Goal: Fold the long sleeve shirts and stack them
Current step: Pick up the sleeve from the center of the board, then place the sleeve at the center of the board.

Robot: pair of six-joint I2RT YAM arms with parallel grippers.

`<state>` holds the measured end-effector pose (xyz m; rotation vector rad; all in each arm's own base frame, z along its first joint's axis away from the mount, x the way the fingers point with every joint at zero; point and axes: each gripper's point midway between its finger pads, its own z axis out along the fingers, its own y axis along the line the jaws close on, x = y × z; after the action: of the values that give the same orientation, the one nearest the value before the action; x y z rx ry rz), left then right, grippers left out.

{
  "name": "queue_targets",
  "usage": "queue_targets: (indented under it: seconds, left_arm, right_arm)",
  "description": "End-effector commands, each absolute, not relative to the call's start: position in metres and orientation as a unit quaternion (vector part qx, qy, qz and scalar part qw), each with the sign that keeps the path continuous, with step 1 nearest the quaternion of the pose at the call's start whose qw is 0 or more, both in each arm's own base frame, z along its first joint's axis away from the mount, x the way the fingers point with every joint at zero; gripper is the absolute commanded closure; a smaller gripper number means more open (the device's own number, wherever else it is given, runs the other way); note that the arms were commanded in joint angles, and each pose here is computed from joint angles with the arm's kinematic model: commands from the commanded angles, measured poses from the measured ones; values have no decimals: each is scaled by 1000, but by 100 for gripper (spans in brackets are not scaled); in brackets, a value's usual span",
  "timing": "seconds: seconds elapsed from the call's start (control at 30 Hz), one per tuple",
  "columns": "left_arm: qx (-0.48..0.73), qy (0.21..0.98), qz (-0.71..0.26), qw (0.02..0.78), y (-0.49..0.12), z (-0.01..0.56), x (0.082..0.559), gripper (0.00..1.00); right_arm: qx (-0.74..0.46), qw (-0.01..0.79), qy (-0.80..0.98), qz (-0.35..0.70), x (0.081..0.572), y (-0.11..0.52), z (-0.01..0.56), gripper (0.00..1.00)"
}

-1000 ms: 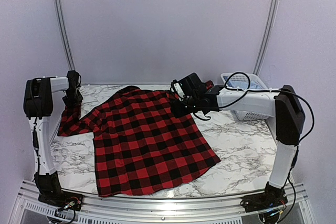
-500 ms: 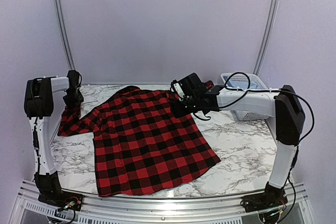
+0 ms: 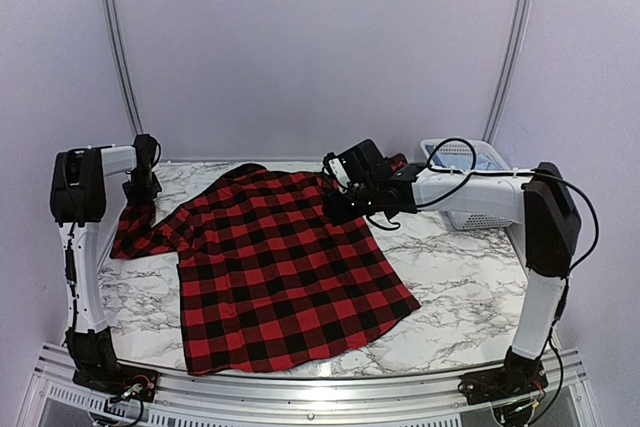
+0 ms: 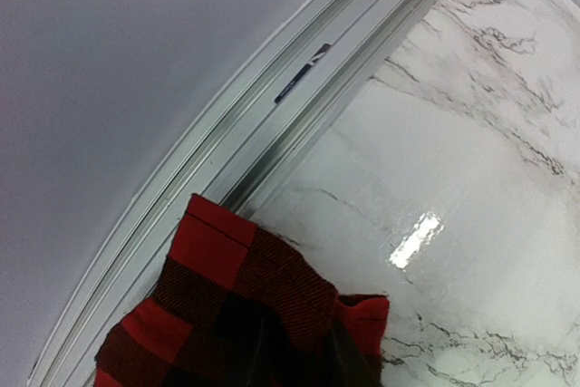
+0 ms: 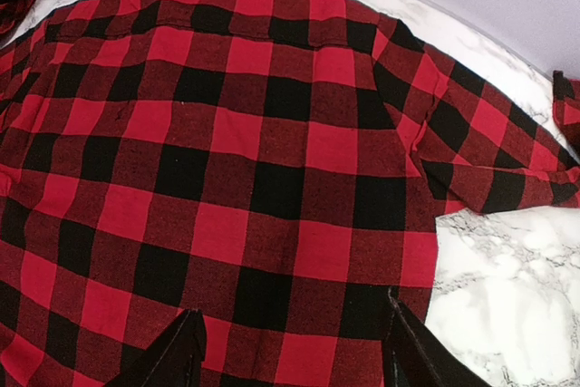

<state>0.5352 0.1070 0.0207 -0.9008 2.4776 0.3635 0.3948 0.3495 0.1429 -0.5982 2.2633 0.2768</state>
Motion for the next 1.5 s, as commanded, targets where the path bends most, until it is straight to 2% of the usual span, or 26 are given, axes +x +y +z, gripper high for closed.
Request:
queue_targets:
  seconds: [0.0, 0.07, 0.2, 0.4, 0.5, 0.63, 0.77, 0.93, 1.07, 1.2, 1.23, 1.33, 1.4, 1.47]
  left_arm:
    - [-325, 923, 102, 179, 88, -14, 517, 89]
    - [-327, 923, 94, 180, 85, -13, 517, 100]
    - [-319, 919, 91, 215, 87, 18, 528, 100]
    - [-272, 902, 72, 328, 74, 129, 543, 100]
    - [-232, 897, 53, 373, 50, 173, 531, 100]
    - [-139, 901, -3, 411, -21, 212, 506, 100]
    - [-28, 902, -83, 423, -106, 225, 469, 100]
    - [95, 893, -183, 401, -205, 222, 405, 100]
    - [148, 888, -231, 369, -252, 204, 361, 100]
    - [189, 898, -237, 320, -279, 164, 330, 100]
    - [193, 902, -237, 304, -282, 151, 322, 97]
    - [197, 908, -236, 286, -288, 136, 310, 79]
    - [184, 908, -239, 290, -287, 138, 309, 60]
    - [164, 909, -231, 304, -280, 144, 311, 54]
  right_arm:
    - [-237, 390, 881, 127, 390, 363, 149, 39]
    - [-238, 388, 881, 127, 389, 365, 146, 39]
    - [-240, 387, 881, 129, 388, 367, 146, 39]
    - [-236, 400, 875, 137, 389, 368, 159, 39]
    - [-229, 411, 870, 147, 389, 369, 167, 39]
    - [-229, 423, 859, 176, 385, 375, 179, 40]
    - [-227, 435, 846, 208, 379, 378, 194, 39]
    - [-225, 433, 843, 225, 370, 376, 197, 39]
    - [-223, 418, 848, 239, 362, 375, 187, 39]
    - [-227, 393, 852, 260, 355, 381, 173, 39]
    - [-228, 386, 854, 265, 353, 383, 170, 39]
    - [-234, 372, 856, 272, 350, 392, 163, 39]
    - [-241, 366, 858, 269, 347, 401, 158, 39]
    - [-248, 360, 860, 264, 344, 412, 154, 39]
